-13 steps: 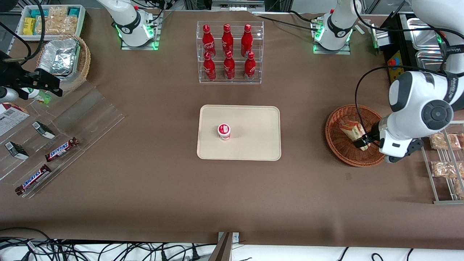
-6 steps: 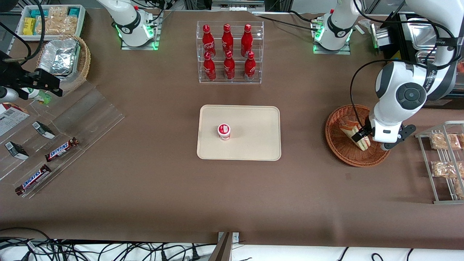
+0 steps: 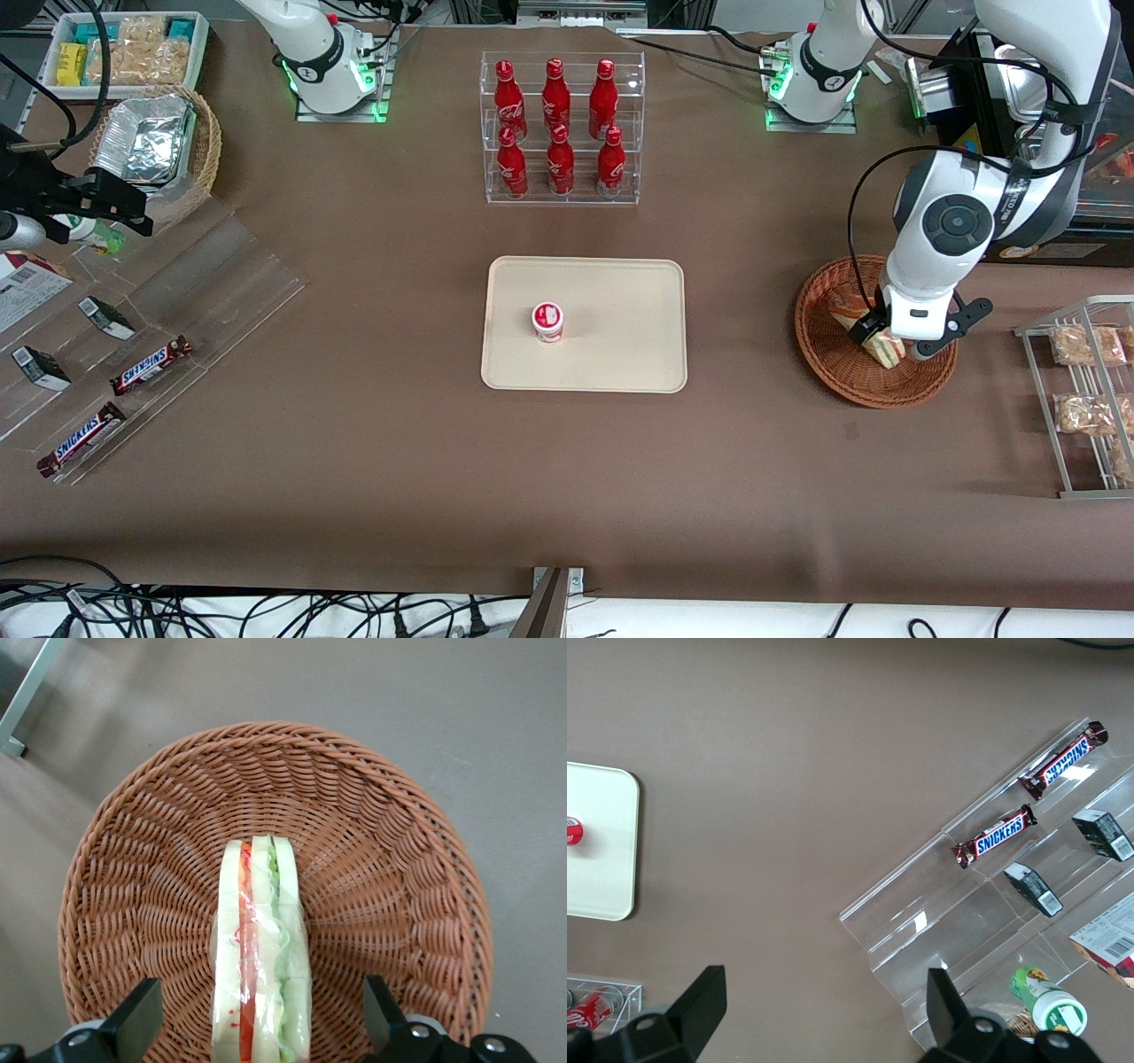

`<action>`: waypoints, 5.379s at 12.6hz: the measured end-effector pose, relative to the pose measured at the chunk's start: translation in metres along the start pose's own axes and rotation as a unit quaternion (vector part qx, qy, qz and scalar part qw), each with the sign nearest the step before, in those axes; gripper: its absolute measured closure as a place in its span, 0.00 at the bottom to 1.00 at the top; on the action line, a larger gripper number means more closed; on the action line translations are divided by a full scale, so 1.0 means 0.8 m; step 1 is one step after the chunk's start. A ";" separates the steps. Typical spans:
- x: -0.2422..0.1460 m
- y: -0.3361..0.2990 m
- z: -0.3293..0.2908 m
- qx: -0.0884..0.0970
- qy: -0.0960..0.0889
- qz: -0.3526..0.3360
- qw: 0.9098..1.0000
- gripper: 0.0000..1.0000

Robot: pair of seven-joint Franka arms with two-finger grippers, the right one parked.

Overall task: Place sandwich from basket to tray
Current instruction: 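Lower the left gripper and close it on the sandwich, then lift the sandwich and carry it toward the cream tray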

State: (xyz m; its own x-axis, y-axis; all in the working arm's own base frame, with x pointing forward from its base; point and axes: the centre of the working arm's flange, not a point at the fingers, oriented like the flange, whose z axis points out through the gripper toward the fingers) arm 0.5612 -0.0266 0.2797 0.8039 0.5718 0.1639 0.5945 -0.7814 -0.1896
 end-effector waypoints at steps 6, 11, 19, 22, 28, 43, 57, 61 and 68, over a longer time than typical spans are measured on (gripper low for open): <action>-0.011 0.004 0.032 -0.001 0.007 -0.027 1.000 0.00; -0.028 0.003 0.064 0.024 0.025 -0.031 0.999 0.00; -0.035 0.009 0.062 0.028 0.022 -0.024 0.999 0.00; -0.051 0.023 0.055 0.037 0.015 -0.011 0.999 0.00; -0.046 0.010 0.042 0.062 0.013 0.024 0.998 0.00; -0.026 0.009 0.034 0.036 -0.002 -0.029 0.999 0.06; -0.019 0.009 0.019 0.039 -0.004 0.027 0.999 0.63; 0.017 0.020 -0.058 0.045 -0.053 0.088 0.994 0.63; -0.052 0.114 -0.181 -0.006 -0.080 0.211 0.974 0.63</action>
State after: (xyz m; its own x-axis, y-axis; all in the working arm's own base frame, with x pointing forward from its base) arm 0.5792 -0.1583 0.3959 0.9698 0.2303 -0.0803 0.2111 -0.9575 -0.1966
